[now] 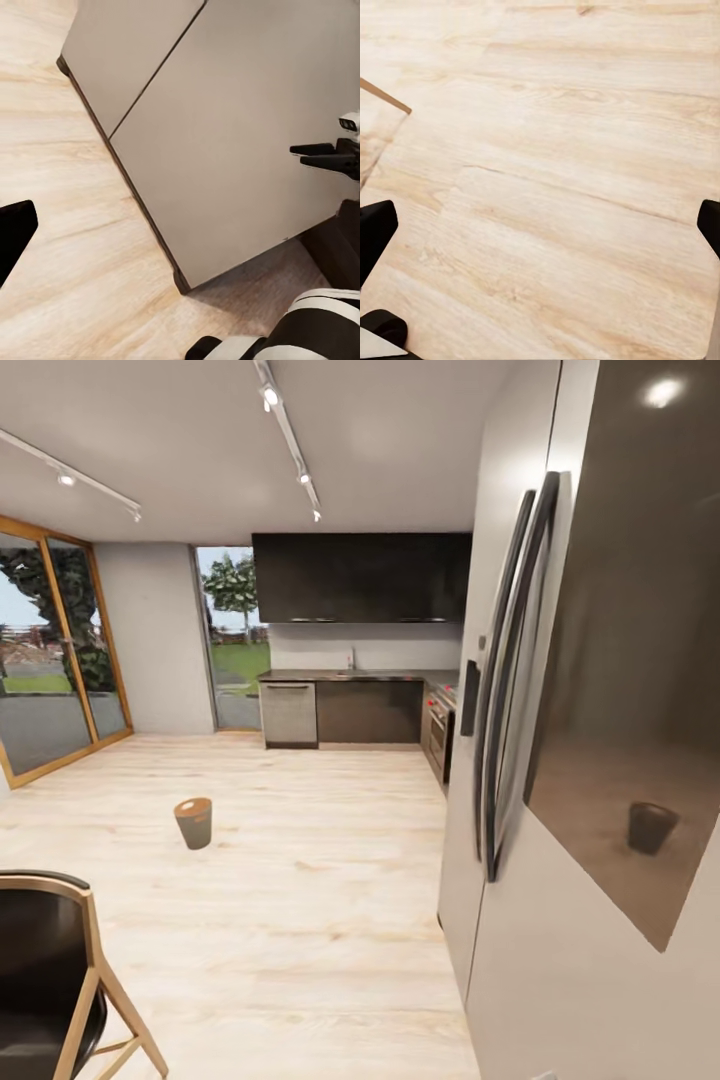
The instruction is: Put the three can of soda from the living room inside the tash can in the kitchen.
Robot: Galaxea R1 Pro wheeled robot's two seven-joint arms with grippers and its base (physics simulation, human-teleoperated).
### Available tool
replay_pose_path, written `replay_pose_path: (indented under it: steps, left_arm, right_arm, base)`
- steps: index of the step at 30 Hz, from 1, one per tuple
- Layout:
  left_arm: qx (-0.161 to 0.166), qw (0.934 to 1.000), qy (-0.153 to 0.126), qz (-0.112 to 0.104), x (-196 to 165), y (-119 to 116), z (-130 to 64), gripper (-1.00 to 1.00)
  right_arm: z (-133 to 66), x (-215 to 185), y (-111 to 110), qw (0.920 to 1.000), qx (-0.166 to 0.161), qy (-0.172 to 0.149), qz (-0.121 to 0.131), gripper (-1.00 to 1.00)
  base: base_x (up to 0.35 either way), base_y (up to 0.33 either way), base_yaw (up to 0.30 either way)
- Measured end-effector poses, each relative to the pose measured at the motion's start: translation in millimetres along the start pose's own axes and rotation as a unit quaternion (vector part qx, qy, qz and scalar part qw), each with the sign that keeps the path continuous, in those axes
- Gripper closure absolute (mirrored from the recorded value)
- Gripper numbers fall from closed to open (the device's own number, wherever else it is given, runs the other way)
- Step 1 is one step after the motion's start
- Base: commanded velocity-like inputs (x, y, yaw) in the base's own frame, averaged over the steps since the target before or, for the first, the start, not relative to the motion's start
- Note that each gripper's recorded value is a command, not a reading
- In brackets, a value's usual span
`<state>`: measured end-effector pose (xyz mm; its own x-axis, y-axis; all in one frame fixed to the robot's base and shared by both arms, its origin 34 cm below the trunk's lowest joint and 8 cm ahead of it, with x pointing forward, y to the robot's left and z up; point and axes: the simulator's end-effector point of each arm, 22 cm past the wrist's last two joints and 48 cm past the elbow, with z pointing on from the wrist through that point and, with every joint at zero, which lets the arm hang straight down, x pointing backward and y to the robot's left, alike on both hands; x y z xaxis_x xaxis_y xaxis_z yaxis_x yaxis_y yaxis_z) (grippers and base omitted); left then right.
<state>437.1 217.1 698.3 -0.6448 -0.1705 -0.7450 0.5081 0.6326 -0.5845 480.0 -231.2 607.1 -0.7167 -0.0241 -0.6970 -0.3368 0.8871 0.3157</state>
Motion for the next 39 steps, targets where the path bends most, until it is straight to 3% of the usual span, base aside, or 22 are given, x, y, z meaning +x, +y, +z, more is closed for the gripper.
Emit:
replay_pose_path:
  steps: [39]
  left_arm:
    - [0.000,1.0000,0.000,0.000,0.0,0.1,-0.1,-1.00]
  right_arm:
    - [0.0,-0.1,0.0,1.0000,0.000,0.000,0.000,-1.00]
  base:
    - [0.332,0.007,0.000]
